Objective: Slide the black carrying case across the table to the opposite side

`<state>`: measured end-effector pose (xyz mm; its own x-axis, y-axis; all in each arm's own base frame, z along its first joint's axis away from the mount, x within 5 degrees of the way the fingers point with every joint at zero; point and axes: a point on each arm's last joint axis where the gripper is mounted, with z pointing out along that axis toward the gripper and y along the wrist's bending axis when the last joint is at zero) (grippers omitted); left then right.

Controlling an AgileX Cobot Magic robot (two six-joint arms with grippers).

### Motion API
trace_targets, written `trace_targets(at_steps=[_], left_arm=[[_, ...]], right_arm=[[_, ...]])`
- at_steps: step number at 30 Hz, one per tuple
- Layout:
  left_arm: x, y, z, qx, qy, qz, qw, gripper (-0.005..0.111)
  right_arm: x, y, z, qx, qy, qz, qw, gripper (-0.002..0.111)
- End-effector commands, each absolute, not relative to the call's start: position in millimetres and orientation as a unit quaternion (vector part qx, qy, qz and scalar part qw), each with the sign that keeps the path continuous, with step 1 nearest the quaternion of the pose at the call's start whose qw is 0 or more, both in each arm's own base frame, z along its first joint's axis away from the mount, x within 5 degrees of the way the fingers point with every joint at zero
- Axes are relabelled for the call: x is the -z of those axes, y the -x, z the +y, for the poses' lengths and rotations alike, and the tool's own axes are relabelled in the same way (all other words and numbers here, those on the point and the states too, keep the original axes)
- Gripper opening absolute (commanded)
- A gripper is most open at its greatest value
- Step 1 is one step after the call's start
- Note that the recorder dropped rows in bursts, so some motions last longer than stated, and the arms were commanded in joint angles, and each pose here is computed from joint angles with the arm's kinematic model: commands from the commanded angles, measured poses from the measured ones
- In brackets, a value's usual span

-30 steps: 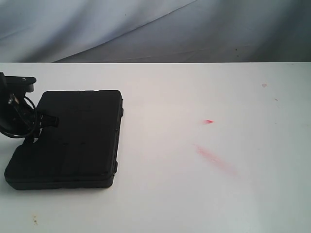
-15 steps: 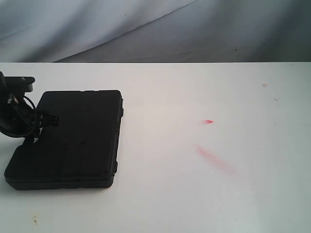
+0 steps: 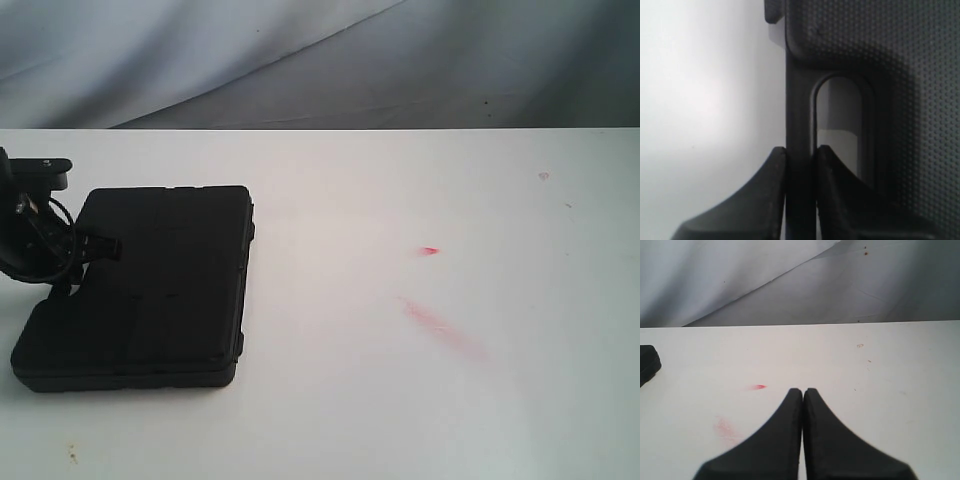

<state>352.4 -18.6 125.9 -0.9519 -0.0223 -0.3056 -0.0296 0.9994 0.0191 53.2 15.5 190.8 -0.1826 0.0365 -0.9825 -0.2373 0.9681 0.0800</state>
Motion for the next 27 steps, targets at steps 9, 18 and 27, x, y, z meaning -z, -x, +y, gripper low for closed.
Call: trace_targets(at_steps=[9,18,27], left_arm=[[-128.9,-349.7,-21.8,0.002,0.033,0.988,0.152,0.006],[-129.3,-351.1,-22.0,0.003,0.031,0.987,0.160,0.006],[-129.4,-351.3,-21.9,0.003,0.030,0.986,0.161,0.021]], right_arm=[[-190.2,-53.2,15.1,-0.108,0.059,0.761,0.637,0.000],[-190.2,-53.2,15.1,-0.108,0.059,0.761,0.637,0.000],[-190.2,-53.2,15.1,-0.108,0.059,0.761,0.637,0.000]])
